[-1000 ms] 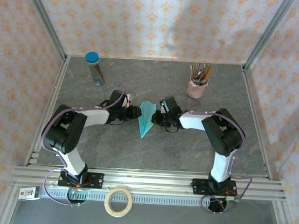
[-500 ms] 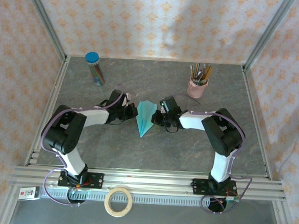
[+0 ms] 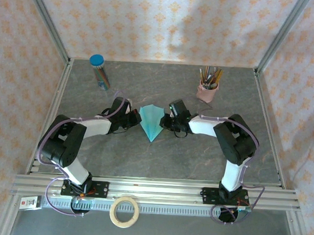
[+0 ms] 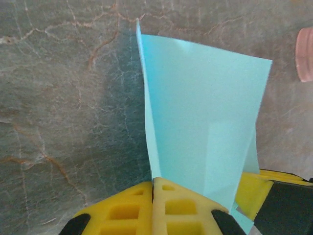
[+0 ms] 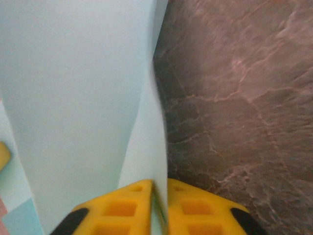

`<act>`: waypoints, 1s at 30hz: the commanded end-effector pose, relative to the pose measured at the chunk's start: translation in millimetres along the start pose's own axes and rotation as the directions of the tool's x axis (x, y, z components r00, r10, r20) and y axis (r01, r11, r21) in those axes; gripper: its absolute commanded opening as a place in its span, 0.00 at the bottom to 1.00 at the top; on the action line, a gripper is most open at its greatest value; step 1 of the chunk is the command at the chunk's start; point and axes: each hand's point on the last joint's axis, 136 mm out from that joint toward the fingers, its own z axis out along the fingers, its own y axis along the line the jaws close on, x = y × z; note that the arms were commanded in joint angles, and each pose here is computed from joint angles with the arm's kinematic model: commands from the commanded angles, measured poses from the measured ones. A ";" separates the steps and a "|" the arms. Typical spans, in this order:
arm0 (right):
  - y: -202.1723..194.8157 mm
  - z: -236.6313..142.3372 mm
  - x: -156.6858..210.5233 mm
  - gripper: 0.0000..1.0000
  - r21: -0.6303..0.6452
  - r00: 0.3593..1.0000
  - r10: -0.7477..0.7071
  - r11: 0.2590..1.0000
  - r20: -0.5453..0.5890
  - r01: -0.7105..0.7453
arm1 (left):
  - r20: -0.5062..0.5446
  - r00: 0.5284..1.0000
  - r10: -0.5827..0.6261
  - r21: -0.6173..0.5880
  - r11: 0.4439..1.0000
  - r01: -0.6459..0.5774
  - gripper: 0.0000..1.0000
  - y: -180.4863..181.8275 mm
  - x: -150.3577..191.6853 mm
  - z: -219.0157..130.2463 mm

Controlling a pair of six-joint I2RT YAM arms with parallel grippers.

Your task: Fold a paper plane with a square sheet of paper (pick it up from the middle)

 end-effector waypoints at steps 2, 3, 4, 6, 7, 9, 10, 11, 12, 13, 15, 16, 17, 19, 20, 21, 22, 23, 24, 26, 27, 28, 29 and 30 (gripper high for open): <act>31.7 -33.4 -30.9 0.32 0.038 0.990 -0.038 0.999 0.139 0.033 | 0.064 0.997 -0.039 0.039 0.999 0.037 0.01 -8.2 -12.8 -5.5; 36.5 -36.7 -31.0 0.36 0.046 0.987 -0.049 0.998 0.151 0.043 | 0.065 0.997 -0.043 0.041 0.998 0.040 0.01 -8.0 -12.4 -5.2; 40.6 -39.0 -30.7 0.38 0.054 0.985 -0.056 0.997 0.162 0.048 | 0.067 0.997 -0.044 0.044 0.998 0.041 0.01 -8.8 -12.6 -4.9; 45.7 -42.0 -28.5 0.45 0.080 0.981 -0.071 0.995 0.179 0.058 | 0.070 0.996 -0.049 0.042 0.998 0.046 0.01 -7.9 -12.2 -4.5; 48.1 -42.4 -26.7 0.47 0.092 0.979 -0.082 0.994 0.186 0.065 | 0.071 0.996 -0.052 0.042 0.998 0.049 0.01 -7.2 -11.8 -4.4; 53.8 -40.8 -20.1 0.51 0.106 0.977 -0.104 0.991 0.187 0.085 | 0.071 0.996 -0.056 0.042 0.998 0.053 0.01 -5.8 -11.0 -3.5; 57.2 -38.7 -15.8 0.52 0.101 0.978 -0.109 0.991 0.178 0.092 | 0.069 0.996 -0.056 0.040 0.998 0.054 0.01 -5.0 -10.1 -3.0; 62.3 -36.2 -10.9 0.53 0.087 0.979 -0.118 0.991 0.165 0.105 | 0.067 0.996 -0.058 0.038 0.998 0.056 0.01 -3.9 -9.8 -2.3; 66.6 -32.3 -5.7 0.54 0.072 0.981 -0.126 0.991 0.147 0.117 | 0.064 0.996 -0.058 0.036 0.998 0.056 0.01 -3.0 -8.8 -1.7; 70.8 -29.2 -0.4 0.55 0.060 0.983 -0.134 0.990 0.129 0.127 | 0.062 0.996 -0.058 0.034 0.998 0.056 0.01 -2.2 -8.0 -1.2; 79.3 -21.8 10.5 0.57 0.038 0.984 -0.152 0.988 0.093 0.149 | 0.060 0.996 -0.062 0.027 0.998 0.060 0.01 0.3 -7.1 -0.5; 80.9 -18.9 14.1 0.58 0.034 0.985 -0.155 0.988 0.080 0.152 | 0.058 0.996 -0.061 0.026 0.998 0.059 0.01 0.6 -6.7 -0.1; 82.5 -15.5 18.1 0.58 0.027 0.986 -0.155 0.988 0.064 0.153 | 0.058 0.996 -0.062 0.026 0.998 0.061 0.01 0.8 -6.7 0.2; 81.6 -10.8 22.1 0.58 0.022 0.988 -0.145 0.989 0.046 0.144 | 0.052 0.997 -0.064 0.021 0.998 0.063 0.01 3.0 -5.1 1.3; 79.2 -8.0 24.1 0.58 0.030 0.989 -0.141 0.990 0.037 0.140 | 0.052 0.997 -0.063 0.021 0.998 0.062 0.01 2.8 -5.0 1.6; 78.0 -6.4 25.3 0.58 0.037 0.989 -0.141 0.989 0.031 0.140 | 0.050 0.997 -0.065 0.020 0.998 0.064 0.01 3.7 -4.2 2.0; 76.4 -5.0 25.7 0.58 0.044 0.990 -0.139 0.989 0.027 0.138 | 0.050 0.997 -0.064 0.020 0.998 0.063 0.01 3.6 -4.6 2.2; 74.2 -3.8 26.2 0.58 0.053 0.990 -0.137 0.989 0.024 0.135 | 0.048 0.997 -0.064 0.020 0.998 0.063 0.01 3.5 -3.8 2.4; 73.3 -2.4 26.6 0.58 0.055 0.991 -0.135 0.989 0.019 0.134 | 0.046 0.997 -0.063 0.021 0.998 0.063 0.01 3.6 -3.8 2.7; 71.0 1.1 29.2 0.58 0.064 0.991 -0.135 0.989 0.005 0.134 | 0.046 0.997 -0.061 0.020 0.998 0.060 0.01 3.0 -4.2 2.7; 70.7 2.4 30.6 0.58 0.067 0.991 -0.135 0.989 -0.002 0.134 | 0.045 0.997 -0.061 0.019 0.998 0.060 0.01 3.5 -4.0 2.6; 69.7 3.9 31.4 0.58 0.069 0.991 -0.133 0.989 -0.008 0.133 | 0.045 0.997 -0.061 0.019 0.998 0.060 0.01 3.1 -3.9 2.6; 70.2 5.2 32.4 0.58 0.065 0.991 -0.132 0.989 -0.014 0.133 | 0.044 0.997 -0.060 0.021 0.998 0.059 0.01 2.7 -3.8 2.4; 70.0 6.9 34.0 0.57 0.062 0.991 -0.133 0.989 -0.020 0.134 | 0.045 0.997 -0.061 0.022 0.998 0.060 0.01 2.7 -4.3 2.3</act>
